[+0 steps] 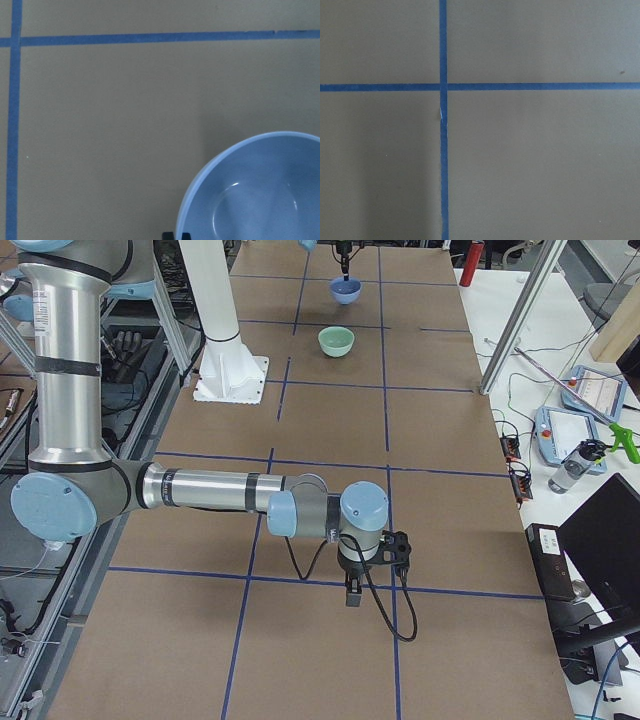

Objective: Stack blue bowl on green bowl
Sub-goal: 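Close the left gripper on the blue bowl's rim, then lift the blue bowl with the left gripper and carry it over the green bowl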

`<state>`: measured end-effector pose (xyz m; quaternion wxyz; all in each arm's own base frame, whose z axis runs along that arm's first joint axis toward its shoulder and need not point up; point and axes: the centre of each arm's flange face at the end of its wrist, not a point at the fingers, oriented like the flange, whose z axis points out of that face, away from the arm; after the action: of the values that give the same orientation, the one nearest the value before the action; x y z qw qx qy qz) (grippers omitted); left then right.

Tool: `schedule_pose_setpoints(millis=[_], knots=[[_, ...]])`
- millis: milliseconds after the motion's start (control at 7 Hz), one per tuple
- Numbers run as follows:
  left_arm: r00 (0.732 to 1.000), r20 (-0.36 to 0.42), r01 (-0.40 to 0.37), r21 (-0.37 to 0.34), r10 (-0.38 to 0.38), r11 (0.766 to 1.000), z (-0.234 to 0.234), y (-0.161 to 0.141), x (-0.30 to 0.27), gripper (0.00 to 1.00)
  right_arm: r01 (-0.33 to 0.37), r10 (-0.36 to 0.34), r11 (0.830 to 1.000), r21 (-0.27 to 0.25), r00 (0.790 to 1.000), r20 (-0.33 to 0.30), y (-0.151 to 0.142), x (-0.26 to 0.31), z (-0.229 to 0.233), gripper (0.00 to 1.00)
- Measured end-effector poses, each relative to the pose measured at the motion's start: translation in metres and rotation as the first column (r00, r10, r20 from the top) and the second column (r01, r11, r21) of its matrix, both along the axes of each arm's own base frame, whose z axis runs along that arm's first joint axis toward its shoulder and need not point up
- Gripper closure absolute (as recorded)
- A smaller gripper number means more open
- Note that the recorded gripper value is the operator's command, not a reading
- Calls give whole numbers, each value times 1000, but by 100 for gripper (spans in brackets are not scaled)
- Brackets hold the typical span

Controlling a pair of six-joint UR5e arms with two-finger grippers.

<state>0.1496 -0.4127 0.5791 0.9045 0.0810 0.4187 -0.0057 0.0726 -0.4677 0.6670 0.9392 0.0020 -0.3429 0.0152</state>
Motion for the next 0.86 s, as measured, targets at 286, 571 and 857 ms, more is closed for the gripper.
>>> schedule_pose_setpoints(millis=[286,571,857], knots=[[1000,11,23,-50,-23,999,-92,-9,4,100,0,0,1000,0,1000,0,0,0,0,0],[994,-40,92,-139,-99,986,-175,-23,39,100,0,0,1000,0,1000,0,0,0,0,0],[988,-99,98,-221,-122,970,-231,-11,108,100,0,0,1000,0,1000,0,0,0,0,0]])
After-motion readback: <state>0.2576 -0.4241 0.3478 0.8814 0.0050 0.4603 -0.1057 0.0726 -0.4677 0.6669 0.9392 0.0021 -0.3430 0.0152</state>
